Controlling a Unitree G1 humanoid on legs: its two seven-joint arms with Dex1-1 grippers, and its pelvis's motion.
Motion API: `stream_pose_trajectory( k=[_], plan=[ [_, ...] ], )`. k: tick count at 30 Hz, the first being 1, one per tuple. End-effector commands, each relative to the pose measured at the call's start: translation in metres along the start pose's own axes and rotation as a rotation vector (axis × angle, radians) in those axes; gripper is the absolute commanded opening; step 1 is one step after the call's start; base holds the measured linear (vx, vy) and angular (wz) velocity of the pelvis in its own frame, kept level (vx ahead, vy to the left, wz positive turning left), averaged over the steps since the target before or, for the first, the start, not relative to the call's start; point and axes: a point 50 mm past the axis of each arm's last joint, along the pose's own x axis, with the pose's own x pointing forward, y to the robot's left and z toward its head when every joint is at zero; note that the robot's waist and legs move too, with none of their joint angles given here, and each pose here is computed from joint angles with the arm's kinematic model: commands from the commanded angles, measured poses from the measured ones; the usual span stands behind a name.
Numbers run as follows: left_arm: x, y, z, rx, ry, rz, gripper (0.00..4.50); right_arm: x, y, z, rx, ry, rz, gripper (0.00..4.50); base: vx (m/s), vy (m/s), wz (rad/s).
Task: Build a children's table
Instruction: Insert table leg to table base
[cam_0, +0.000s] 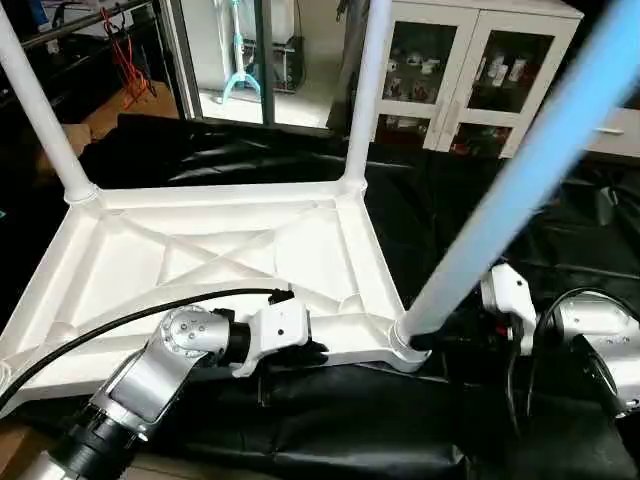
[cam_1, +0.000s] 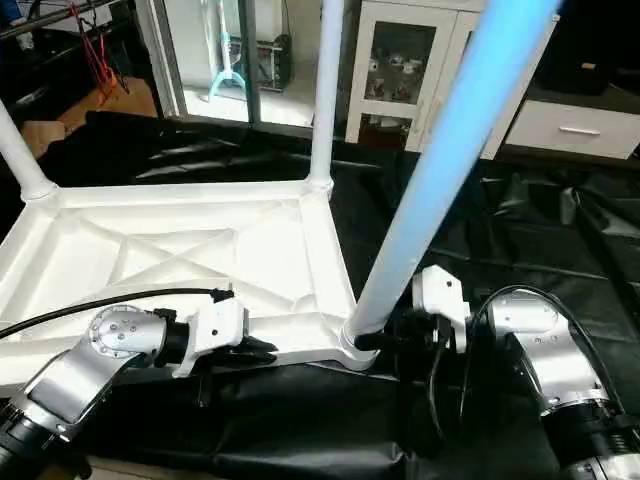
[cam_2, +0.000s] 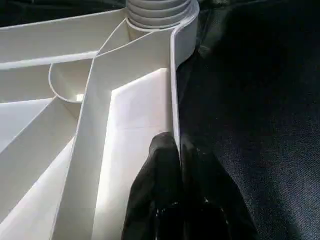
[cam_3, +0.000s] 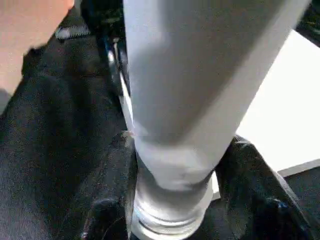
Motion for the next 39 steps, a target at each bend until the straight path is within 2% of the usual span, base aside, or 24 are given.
stream_pose_trajectory(
  k=[1,6,8,13,17,19,22,24,26,28,31,39],
  plan=[
    [-0.001,0.004,0.024,0.058,-0.106,0.023,0.00,0.007,0.020,-0.043,0.247,0.112,0.055,1.88,0.000,0.000,0.00],
    [-0.008,0.005,0.019,0.044,-0.089,0.055,0.00,0.010,0.018,-0.049,0.263,0.177,0.107,1.87,0.000,0.000,0.00],
    [-0.012,0.007,0.017,0.037,-0.077,0.089,0.00,0.018,0.020,-0.050,0.210,0.213,0.146,1.87,0.000,0.000,0.00],
    [-0.015,0.010,0.018,0.043,-0.067,0.126,0.00,0.023,0.022,-0.047,0.181,0.214,0.188,1.87,0.000,0.000,0.00],
    [-0.015,0.011,0.017,0.049,-0.060,0.154,0.00,0.013,0.024,-0.048,0.170,0.219,0.191,1.87,0.000,0.000,0.00],
    [-0.013,0.012,0.013,0.045,-0.051,0.166,0.00,0.009,0.025,-0.051,0.179,0.199,0.164,1.87,0.000,0.000,0.00],
    [-0.014,0.011,0.012,0.032,-0.054,0.171,0.00,0.001,0.029,-0.060,0.123,0.206,0.105,1.87,0.000,0.000,0.00],
    [-0.014,0.012,0.012,0.030,-0.053,0.177,0.00,0.000,0.028,-0.061,0.126,0.184,0.070,1.87,0.000,0.000,0.00],
    [-0.014,0.012,0.009,0.039,-0.036,0.184,0.00,-0.002,0.031,-0.066,0.179,0.095,-0.048,1.87,0.000,0.000,0.00],
    [-0.014,0.013,0.009,0.041,-0.036,0.185,0.00,0.001,0.039,-0.070,0.189,0.071,-0.079,1.87,0.000,0.000,0.00],
    [-0.013,0.015,0.010,0.047,-0.035,0.180,0.00,0.006,0.043,-0.071,0.181,0.069,-0.066,1.87,0.000,0.000,0.00],
    [-0.010,0.016,0.013,0.065,-0.038,0.148,0.00,0.009,0.031,-0.064,0.176,0.050,-0.069,1.87,0.000,0.000,0.00]
  ],
)
